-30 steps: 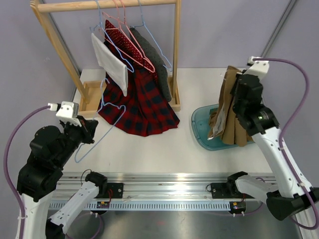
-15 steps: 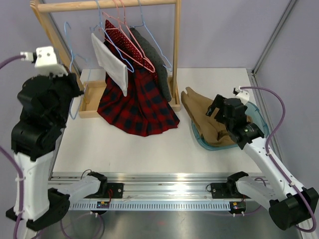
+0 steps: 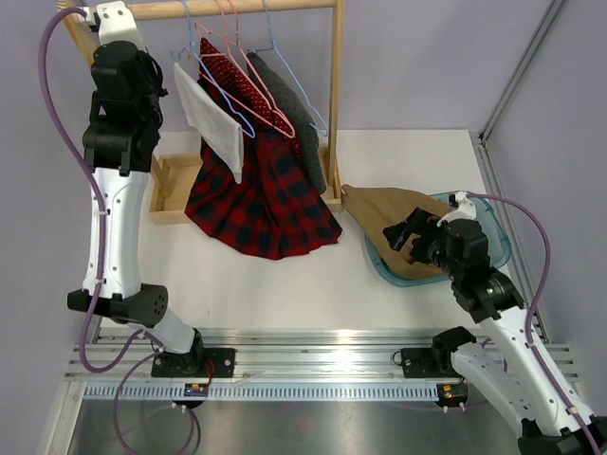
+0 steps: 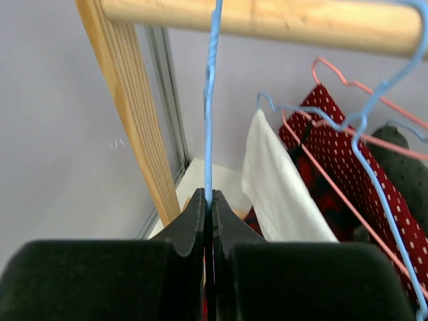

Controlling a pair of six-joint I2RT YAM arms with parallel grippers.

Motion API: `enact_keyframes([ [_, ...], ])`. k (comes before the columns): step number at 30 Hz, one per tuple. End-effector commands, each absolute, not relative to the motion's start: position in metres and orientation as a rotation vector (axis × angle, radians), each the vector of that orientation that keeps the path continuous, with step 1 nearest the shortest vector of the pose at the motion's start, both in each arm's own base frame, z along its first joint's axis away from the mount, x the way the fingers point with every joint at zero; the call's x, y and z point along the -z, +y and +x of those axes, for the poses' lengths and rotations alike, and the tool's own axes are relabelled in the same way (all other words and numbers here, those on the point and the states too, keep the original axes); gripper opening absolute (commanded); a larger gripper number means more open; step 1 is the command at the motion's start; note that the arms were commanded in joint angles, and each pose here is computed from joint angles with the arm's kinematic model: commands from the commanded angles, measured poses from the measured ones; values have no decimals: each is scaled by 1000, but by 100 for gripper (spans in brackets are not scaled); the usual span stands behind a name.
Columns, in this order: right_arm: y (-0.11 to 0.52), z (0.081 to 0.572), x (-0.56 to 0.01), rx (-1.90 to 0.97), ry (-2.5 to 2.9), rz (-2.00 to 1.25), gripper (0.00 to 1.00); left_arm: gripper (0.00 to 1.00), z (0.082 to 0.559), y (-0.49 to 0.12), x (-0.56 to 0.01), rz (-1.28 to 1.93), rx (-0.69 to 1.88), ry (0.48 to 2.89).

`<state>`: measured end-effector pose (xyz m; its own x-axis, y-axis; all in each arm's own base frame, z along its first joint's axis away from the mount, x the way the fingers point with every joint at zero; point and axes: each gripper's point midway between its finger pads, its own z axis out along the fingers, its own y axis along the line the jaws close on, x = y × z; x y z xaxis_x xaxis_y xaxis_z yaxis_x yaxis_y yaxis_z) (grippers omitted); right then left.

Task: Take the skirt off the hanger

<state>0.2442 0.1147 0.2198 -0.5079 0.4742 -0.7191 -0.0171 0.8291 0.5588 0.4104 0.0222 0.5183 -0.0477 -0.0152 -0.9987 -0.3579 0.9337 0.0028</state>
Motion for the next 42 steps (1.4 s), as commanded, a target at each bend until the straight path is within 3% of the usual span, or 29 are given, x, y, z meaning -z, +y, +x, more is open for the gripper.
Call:
enact_keyframes([
  [1,123,230,-225,-700,2038,274,99,0,413,25,-564,-307,-175,1452],
  [15,125,224,-227,-705,2056,223,99,0,471,41,-492,-312,-112,1598],
  [21,125,221,-229,-707,2057,221,99,0,461,59,-467,-350,-108,1638],
  [29,123,220,-236,-699,2046,214,99,2,425,60,-474,-351,-111,1592],
  [32,123,219,-238,-703,2045,212,100,12,415,60,-481,-351,-112,1572],
  [33,123,219,-238,-700,2046,211,100,31,411,61,-485,-353,-113,1563],
  [37,123,217,-238,-701,2047,210,99,65,395,56,-501,-344,-91,1527],
  [42,122,216,-238,-699,2047,204,100,73,379,34,-523,-262,0,1492],
])
